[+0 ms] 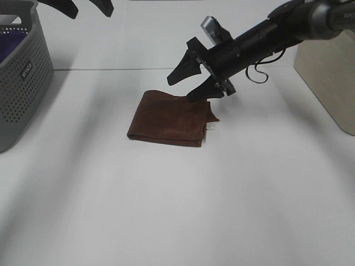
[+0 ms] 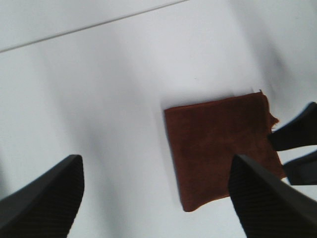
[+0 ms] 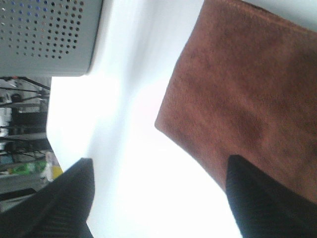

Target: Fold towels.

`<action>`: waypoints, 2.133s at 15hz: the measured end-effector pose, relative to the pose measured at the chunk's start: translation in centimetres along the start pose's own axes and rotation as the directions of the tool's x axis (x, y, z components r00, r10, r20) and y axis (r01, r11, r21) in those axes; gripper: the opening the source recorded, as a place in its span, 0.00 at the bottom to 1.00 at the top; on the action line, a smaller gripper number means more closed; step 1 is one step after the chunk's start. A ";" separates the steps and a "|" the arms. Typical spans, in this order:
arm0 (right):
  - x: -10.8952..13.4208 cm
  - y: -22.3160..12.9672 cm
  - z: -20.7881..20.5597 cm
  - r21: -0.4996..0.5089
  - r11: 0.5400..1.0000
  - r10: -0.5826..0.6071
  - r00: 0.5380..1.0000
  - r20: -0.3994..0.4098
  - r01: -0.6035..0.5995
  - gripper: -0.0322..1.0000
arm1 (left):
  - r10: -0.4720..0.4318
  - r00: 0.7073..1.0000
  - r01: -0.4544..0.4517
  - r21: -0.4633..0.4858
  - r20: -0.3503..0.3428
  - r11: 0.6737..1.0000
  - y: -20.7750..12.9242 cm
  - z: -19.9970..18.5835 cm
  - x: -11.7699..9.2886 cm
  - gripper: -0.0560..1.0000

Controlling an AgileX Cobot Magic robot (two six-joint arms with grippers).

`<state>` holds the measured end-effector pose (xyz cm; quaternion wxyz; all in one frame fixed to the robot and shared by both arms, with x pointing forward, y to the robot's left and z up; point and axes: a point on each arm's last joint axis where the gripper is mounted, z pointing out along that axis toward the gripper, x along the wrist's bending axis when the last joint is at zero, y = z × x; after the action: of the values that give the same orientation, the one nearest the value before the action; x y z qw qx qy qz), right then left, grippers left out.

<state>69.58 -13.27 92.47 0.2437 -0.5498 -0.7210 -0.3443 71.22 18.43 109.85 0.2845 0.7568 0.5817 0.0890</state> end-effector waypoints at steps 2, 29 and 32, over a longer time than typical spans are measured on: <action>1.4 -0.5 -2.4 0.066 0.997 -0.048 0.990 0.133 0.040 0.71 | 0.017 0.999 -0.019 -0.038 -0.043 0.999 0.2 -2.7 -0.2 0.78; 10.5 -37.3 -19.3 -0.156 0.914 -0.174 0.711 0.681 0.373 0.71 | 0.122 0.976 -0.161 -0.224 -0.178 0.961 -41.6 -21.1 -3.2 0.78; 11.2 -38.8 -20.1 -0.208 0.859 -0.204 0.688 0.697 0.467 0.71 | 0.195 0.969 -0.229 -0.261 -0.149 0.938 -41.4 -20.8 -3.7 0.78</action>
<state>28.69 -27.75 104.73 -0.1999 -0.5256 -0.7709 -0.2992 26.05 28.51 105.60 0.3401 0.7612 0.4947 0.2452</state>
